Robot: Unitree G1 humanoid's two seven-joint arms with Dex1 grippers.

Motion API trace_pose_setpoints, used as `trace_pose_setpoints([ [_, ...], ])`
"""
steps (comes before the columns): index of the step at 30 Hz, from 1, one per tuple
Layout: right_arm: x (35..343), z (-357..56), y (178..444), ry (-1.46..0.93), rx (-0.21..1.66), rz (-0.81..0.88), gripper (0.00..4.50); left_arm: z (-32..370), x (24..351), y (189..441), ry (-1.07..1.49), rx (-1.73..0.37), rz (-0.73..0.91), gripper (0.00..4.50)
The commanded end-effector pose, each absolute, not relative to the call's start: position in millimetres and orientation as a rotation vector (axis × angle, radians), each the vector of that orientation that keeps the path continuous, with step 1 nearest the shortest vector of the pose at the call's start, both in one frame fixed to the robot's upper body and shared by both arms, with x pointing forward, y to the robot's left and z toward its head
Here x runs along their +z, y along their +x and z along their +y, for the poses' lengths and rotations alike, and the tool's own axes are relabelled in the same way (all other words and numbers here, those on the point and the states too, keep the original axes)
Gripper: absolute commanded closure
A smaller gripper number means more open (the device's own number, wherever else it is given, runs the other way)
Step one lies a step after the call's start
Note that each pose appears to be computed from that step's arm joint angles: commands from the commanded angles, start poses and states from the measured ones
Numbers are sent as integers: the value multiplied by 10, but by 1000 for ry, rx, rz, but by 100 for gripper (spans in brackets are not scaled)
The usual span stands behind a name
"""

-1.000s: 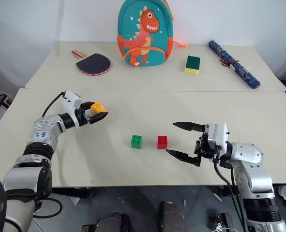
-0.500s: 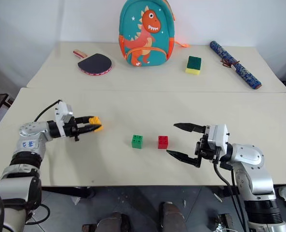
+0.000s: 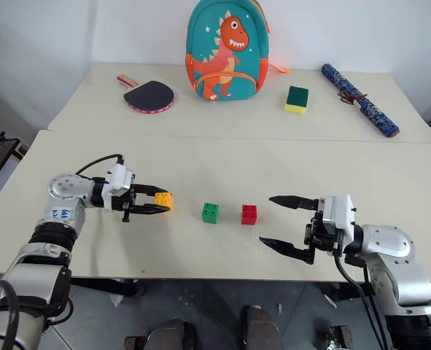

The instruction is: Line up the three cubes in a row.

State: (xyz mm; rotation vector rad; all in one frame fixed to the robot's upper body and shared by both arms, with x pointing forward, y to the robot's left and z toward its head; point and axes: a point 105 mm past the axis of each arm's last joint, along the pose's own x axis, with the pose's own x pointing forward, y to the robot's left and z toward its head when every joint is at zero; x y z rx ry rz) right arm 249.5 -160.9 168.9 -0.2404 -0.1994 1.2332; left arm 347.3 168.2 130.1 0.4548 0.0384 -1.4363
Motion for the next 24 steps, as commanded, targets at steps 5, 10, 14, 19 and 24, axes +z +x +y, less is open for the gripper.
trace_pose_setpoints([
  [5,1761,-1631,2466,-254,1230,-221,0,1617,1287,3359,450,-1574,75,227],
  [10,1746,-1611,2498,-248,1244,-218,0,1641,1301,3388,470,-1534,57,84],
  [14,1745,-1604,2515,-250,1287,-200,0,1849,1428,3339,473,-1459,14,5],
  [19,1811,-1731,2561,-342,1364,-113,0,2292,1648,3148,463,-1285,30,5],
  [24,1839,-1849,2640,-459,1389,17,0,2427,1880,2977,505,-1212,26,5],
])
